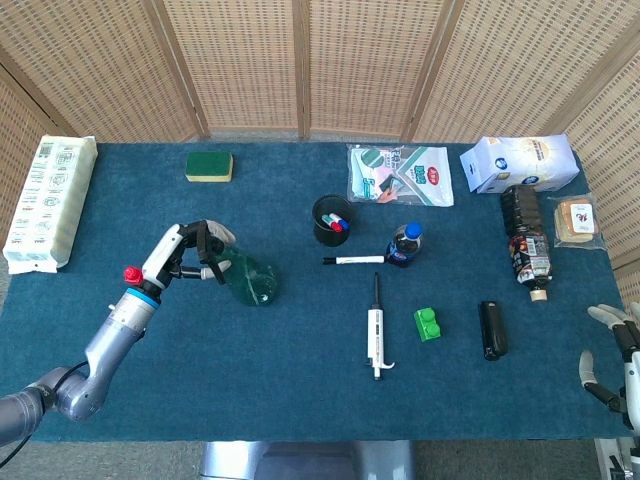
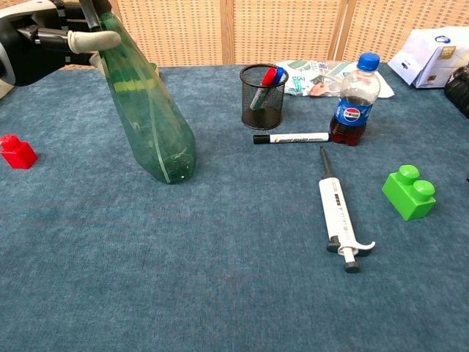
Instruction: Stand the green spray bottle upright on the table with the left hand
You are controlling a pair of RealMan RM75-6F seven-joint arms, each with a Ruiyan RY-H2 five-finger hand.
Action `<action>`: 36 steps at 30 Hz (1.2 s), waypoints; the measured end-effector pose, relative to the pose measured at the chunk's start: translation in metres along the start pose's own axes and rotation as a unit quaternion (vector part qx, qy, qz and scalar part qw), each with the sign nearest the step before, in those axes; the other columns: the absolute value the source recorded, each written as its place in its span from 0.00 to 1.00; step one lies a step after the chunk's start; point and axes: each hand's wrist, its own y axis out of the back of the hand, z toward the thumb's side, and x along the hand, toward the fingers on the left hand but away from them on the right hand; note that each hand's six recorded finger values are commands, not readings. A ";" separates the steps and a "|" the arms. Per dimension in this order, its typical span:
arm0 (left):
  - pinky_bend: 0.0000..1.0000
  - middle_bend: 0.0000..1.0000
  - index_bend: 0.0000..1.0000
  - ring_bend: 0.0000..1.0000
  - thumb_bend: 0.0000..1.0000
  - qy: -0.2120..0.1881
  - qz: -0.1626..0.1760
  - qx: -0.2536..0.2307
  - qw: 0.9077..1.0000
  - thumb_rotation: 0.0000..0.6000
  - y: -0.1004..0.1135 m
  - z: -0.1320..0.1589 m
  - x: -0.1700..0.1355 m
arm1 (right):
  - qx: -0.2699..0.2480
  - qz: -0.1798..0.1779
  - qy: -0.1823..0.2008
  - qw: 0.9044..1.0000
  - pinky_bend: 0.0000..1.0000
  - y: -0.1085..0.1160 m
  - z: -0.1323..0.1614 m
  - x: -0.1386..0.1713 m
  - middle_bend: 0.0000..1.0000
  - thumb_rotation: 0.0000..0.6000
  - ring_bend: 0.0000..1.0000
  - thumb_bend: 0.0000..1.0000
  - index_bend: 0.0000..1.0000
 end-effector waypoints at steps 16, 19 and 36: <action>0.30 0.17 0.30 0.07 0.30 -0.006 -0.020 0.025 0.999 1.00 -0.004 0.003 -0.004 | -0.002 -0.003 0.000 1.000 0.08 0.003 -0.001 0.002 0.24 1.00 0.02 0.55 0.22; 0.25 0.11 0.25 0.01 0.30 -0.010 -0.021 0.031 0.999 1.00 -0.003 0.004 -0.005 | -0.002 -0.003 0.000 1.000 0.08 0.003 -0.001 0.002 0.24 1.00 0.02 0.55 0.22; 0.06 0.00 0.07 0.00 0.30 -0.015 -0.021 0.047 0.999 1.00 0.010 0.006 -0.025 | -0.006 0.000 0.007 1.000 0.08 0.002 0.003 -0.002 0.24 1.00 0.02 0.56 0.22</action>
